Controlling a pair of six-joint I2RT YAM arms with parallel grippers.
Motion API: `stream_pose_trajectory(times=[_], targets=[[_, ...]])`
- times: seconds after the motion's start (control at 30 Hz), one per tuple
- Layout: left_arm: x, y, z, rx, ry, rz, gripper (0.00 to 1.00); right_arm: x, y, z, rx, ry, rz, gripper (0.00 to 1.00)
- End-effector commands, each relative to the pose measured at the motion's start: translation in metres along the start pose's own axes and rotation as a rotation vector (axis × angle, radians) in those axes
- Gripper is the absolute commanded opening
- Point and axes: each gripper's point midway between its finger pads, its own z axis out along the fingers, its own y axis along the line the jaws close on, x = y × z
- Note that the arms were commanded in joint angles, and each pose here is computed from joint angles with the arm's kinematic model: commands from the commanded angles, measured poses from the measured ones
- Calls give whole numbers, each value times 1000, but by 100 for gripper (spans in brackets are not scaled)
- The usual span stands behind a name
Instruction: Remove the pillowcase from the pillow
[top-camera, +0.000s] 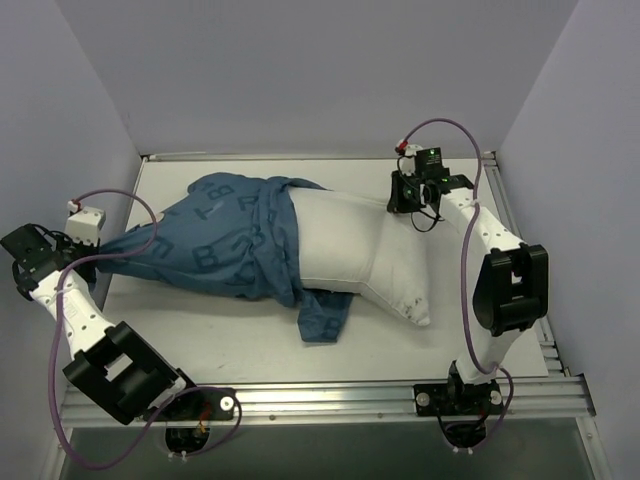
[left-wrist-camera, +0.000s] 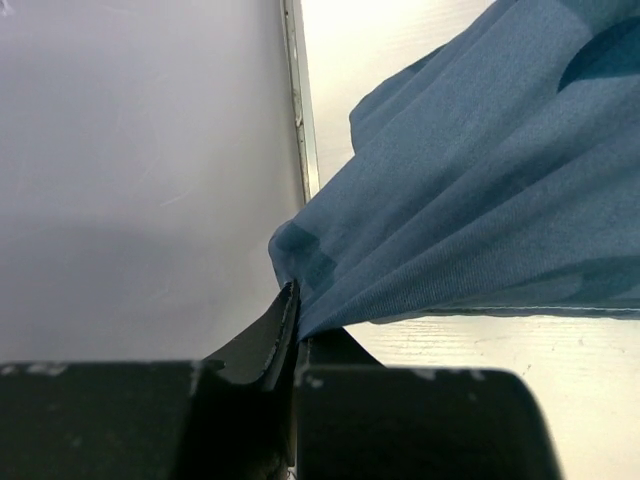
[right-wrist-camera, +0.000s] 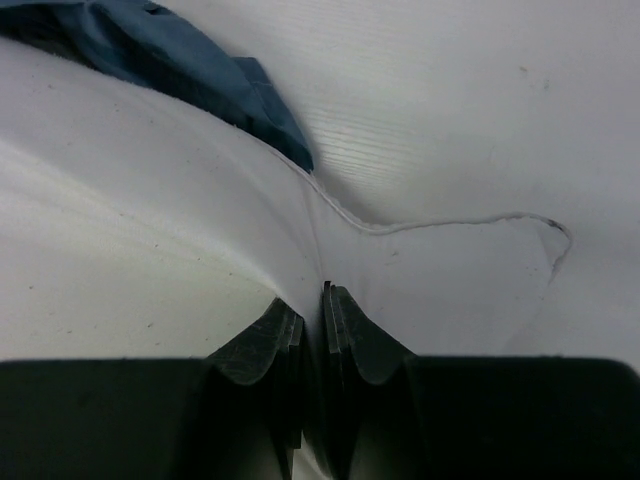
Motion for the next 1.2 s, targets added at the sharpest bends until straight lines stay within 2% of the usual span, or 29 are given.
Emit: stream_pose_trajectory(times=[0.0,0.13,0.3,0.43,0.53,0.63,0.67,0.7,0.73,0.8,0.83,0.87,0.93,0.97,1.03,1.07,1.1,1.13,1.17], targets=[[-30,96,-43,-394,-26,68,2,-27,-153,-77,519,-102,115,0],[-41,118,-56,-445,-30,70,2,-36,-176,-100,594,-138,148,0],[-46,126,-57,-454,-30,71,2,-37,-204,-126,727,-166,182,0],[-49,145,-66,-545,-14,63,2,-46,-225,-144,748,-241,260,0],[-65,163,-87,-624,-32,67,2,-55,-238,-156,769,-289,288,0],[-93,171,-125,-681,-102,63,2,-57,-247,-156,790,-275,292,0],[-107,164,-131,-650,-154,84,2,-56,-246,-152,779,-266,291,0],[-131,157,-157,-649,-226,116,2,-53,-244,-147,758,-256,296,0],[-134,136,-157,-561,-242,126,2,-54,-236,-141,718,-260,296,0],[-170,85,-166,-401,-384,204,2,-62,-202,-130,693,-263,214,0],[-173,65,-161,-342,-392,208,2,-63,-186,-125,684,-245,163,0],[-181,47,-167,-320,-419,226,2,-70,-149,-113,621,-243,105,0],[-193,8,-157,-213,-458,233,2,-73,-106,-101,517,-236,44,0],[-196,-2,-159,-193,-473,228,2,-79,-60,-97,410,-256,-18,0],[-199,-20,-152,-135,-482,203,2,-81,-15,-97,334,-277,-80,10],[-199,-24,-149,-120,-477,193,2,-85,14,-102,270,-299,-115,34],[-199,-26,-147,-111,-469,173,2,-80,65,-99,165,-302,-185,48],[-200,-32,-145,-91,-469,172,2,-82,92,-103,102,-322,-243,57],[-201,-35,-144,-85,-469,167,2,-79,119,-103,40,-326,-276,84]])
